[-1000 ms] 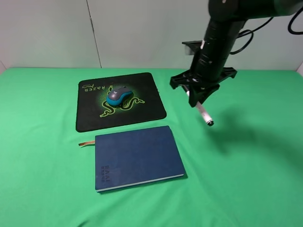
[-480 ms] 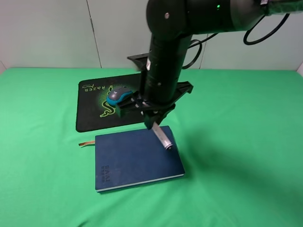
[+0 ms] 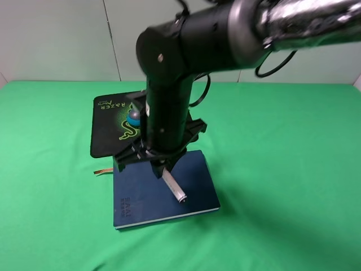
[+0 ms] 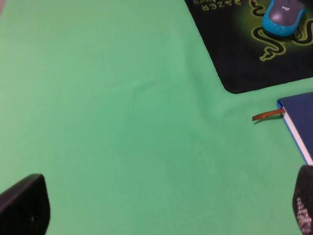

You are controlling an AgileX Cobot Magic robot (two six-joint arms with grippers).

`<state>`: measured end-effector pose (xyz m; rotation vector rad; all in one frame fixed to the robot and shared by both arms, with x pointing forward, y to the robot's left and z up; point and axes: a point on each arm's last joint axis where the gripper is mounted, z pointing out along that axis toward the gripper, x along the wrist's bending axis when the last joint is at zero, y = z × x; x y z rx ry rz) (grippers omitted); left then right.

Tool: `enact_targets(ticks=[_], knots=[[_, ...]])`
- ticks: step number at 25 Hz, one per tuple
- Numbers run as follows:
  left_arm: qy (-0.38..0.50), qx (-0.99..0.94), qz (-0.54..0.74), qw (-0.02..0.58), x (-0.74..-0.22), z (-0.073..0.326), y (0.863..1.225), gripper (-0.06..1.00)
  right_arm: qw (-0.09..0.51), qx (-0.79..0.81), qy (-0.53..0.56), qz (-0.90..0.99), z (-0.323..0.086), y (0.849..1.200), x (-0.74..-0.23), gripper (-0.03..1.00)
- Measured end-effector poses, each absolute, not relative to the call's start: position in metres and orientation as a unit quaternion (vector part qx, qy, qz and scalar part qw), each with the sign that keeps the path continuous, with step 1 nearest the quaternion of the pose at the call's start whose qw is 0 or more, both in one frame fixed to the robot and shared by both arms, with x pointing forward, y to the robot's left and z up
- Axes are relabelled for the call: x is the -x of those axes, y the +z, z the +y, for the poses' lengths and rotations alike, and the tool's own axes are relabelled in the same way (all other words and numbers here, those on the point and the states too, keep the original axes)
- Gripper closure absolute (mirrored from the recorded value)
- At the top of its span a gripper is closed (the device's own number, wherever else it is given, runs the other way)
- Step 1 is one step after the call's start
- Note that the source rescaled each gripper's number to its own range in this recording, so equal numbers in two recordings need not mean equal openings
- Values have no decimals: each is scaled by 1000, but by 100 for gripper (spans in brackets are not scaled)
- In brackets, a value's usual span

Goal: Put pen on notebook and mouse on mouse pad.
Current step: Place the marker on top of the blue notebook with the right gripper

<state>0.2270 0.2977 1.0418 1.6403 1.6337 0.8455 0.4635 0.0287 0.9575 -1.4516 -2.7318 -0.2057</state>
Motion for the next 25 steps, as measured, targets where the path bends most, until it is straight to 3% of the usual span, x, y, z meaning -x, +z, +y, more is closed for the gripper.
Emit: enact_targets(ticks=[7,18,19,20,22,24,25], knots=[[324,-628,625,332,-227,298,1042,-5,10,466,-39,-884,35,922,-467,97],[324,-628,625,332,-227,298,1042,-5,-8,458,-42,-888,35,916,-471,95],[324,-628,625,332,-227,298,1042,-5,-8,458,-45,-888,36,916,-471,89],[324,-628,625,332,-227,298,1042,-5,-9,458,-48,-888,36,916,-471,75],[324,-628,625,332,-227,298,1042,-5,-6,465,-51,-884,37,916,-471,28],[324,-628,625,332,-227,298,1042,-5,-5,470,-46,-881,36,916,-471,9],[324,-628,625,332,-227,298,1042,-5,-5,471,-45,-881,36,916,-471,4]])
